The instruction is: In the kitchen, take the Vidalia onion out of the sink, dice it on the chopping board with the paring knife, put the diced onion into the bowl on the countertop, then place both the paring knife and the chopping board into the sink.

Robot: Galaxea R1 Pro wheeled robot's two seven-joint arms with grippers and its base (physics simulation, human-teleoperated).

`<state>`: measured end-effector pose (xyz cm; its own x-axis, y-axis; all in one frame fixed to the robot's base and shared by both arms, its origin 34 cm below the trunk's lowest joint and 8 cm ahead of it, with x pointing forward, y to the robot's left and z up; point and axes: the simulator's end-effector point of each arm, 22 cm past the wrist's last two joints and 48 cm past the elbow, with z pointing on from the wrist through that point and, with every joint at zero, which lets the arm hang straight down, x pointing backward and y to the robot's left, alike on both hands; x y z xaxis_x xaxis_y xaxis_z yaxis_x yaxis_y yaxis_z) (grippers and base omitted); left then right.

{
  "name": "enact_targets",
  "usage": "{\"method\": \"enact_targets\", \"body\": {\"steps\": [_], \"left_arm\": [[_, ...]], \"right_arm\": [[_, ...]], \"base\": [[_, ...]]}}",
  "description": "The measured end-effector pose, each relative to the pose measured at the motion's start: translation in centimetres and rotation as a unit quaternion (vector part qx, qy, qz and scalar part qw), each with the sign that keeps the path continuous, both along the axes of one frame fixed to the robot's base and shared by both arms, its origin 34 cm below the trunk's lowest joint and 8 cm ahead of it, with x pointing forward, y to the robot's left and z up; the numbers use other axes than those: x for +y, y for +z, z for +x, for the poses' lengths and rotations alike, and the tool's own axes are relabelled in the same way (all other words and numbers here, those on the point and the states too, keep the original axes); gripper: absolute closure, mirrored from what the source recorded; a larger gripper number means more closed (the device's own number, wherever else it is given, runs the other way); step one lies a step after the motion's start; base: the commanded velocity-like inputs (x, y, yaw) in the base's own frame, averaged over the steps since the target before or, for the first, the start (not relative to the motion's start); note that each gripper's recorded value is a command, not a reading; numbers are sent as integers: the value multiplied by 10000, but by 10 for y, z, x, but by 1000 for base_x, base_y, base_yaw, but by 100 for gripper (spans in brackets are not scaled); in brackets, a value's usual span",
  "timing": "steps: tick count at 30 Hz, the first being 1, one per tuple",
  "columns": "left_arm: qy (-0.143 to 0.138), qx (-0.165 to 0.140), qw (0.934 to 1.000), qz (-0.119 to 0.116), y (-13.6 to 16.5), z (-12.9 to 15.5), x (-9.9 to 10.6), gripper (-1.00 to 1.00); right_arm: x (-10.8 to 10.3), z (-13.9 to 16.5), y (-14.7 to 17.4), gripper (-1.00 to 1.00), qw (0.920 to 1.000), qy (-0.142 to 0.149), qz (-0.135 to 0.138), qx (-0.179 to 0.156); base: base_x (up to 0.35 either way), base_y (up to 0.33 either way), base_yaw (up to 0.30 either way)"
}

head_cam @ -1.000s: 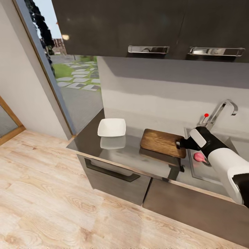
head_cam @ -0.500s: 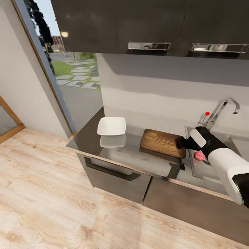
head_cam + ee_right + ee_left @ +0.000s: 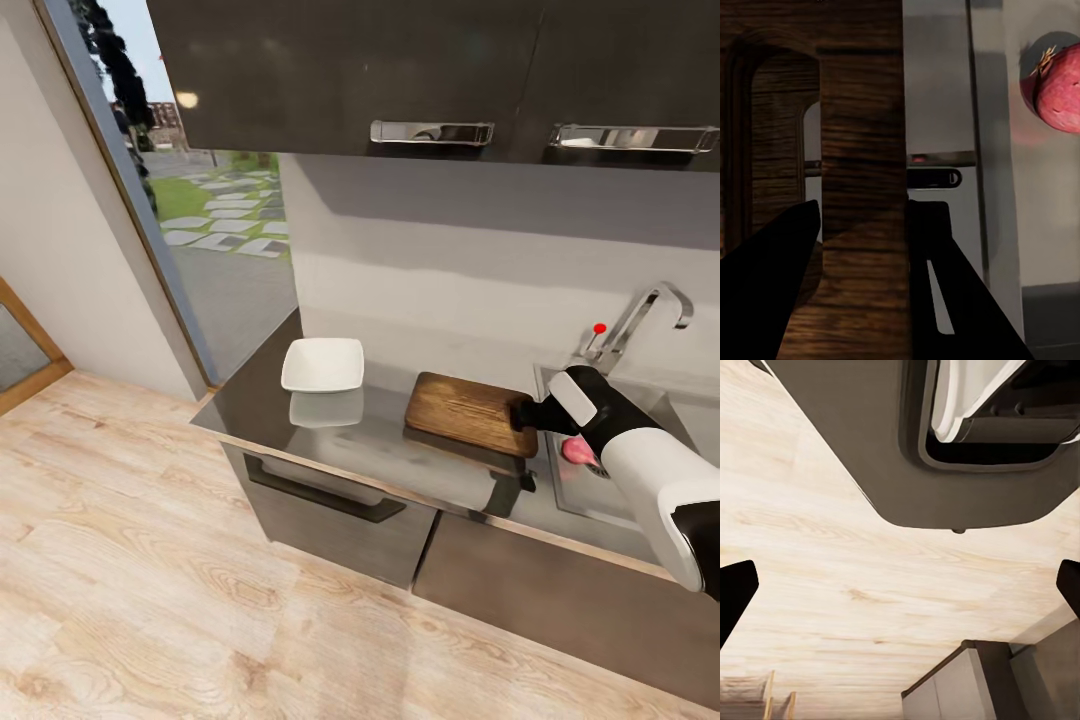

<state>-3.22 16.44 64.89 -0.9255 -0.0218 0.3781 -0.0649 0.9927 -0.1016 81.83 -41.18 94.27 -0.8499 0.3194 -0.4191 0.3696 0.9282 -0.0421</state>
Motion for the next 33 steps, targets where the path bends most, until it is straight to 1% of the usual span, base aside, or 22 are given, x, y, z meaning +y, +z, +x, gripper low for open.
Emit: {"method": "enact_targets", "body": {"steps": [33], "left_arm": [[-1,0,10000,2,0,0,0,-100]], "right_arm": [[0,0,0,100,10000,-8,13,-4]], "base": [[0,0,0]]}}
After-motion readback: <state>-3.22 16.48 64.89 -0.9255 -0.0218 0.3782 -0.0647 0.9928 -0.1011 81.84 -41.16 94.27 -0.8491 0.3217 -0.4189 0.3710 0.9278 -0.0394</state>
